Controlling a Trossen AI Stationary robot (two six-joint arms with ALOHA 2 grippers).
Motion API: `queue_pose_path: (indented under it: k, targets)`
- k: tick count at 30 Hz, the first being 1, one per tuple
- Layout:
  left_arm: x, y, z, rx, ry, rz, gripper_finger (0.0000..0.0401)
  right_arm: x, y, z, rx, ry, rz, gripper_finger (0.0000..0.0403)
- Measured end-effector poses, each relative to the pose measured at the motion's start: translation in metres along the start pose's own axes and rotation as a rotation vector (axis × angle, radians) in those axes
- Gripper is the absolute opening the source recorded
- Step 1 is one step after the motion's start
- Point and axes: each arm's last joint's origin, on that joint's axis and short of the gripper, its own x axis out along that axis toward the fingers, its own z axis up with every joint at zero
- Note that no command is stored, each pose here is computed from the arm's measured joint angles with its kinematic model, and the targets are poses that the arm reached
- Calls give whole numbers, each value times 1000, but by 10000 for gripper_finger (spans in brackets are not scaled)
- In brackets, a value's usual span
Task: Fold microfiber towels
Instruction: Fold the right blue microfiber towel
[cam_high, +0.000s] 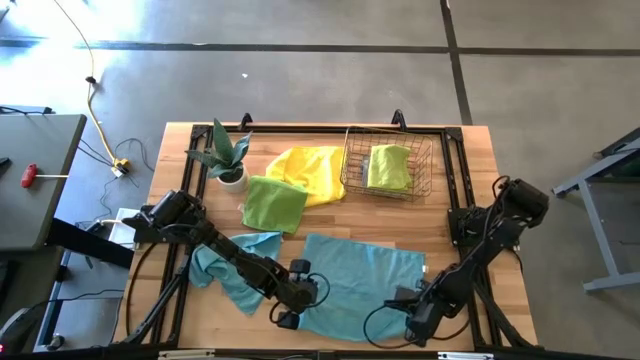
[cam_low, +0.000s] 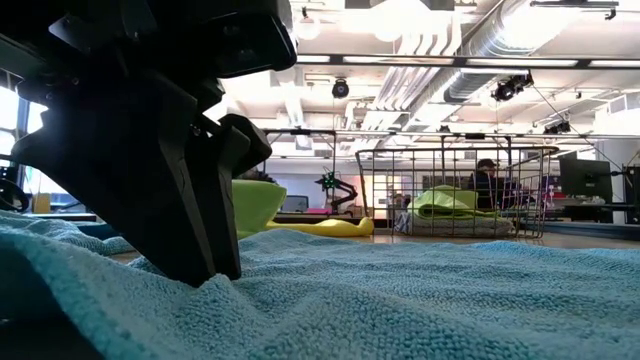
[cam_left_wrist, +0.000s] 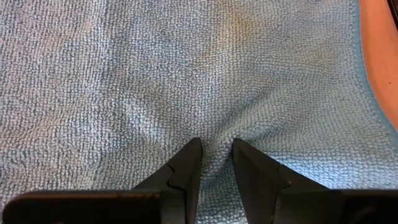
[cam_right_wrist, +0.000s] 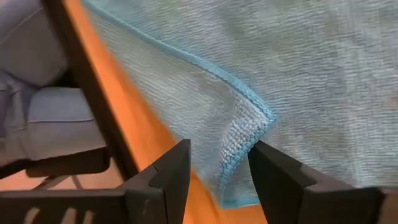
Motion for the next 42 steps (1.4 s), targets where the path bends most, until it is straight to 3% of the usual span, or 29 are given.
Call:
queue_pose_path:
  k: [5,11,14,17,22,28,32,36,40,42]
  targets:
    - [0,1,0,0,0,0,85,-4,3,-4,-15,-2,24,134]
    - [0,1,0,-1,0,0,85,-4,4,-5,-19,-2,28,57]
    - [0,1,0,-2,0,0,85,-4,9,-5,-40,7,78,17]
    - [0,1,0,-2,0,0,85,-5,17,-8,-60,23,166,3]
    - [0,0,0,-11,0,-1,85,-6,26,-12,-22,34,244,26]
    - [0,0,0,-26,-1,-1,85,-6,24,-19,48,64,219,84]
    - [0,0,0,-44,-1,-1,85,-6,24,-21,56,145,226,121]
    - [0,2,1,-54,-1,-4,85,-7,28,-23,56,206,270,133]
    - [1,4,2,-62,-3,-4,85,-6,26,-22,14,167,245,133]
    - [1,4,2,-63,-7,-5,85,-5,18,-20,-4,74,155,133]
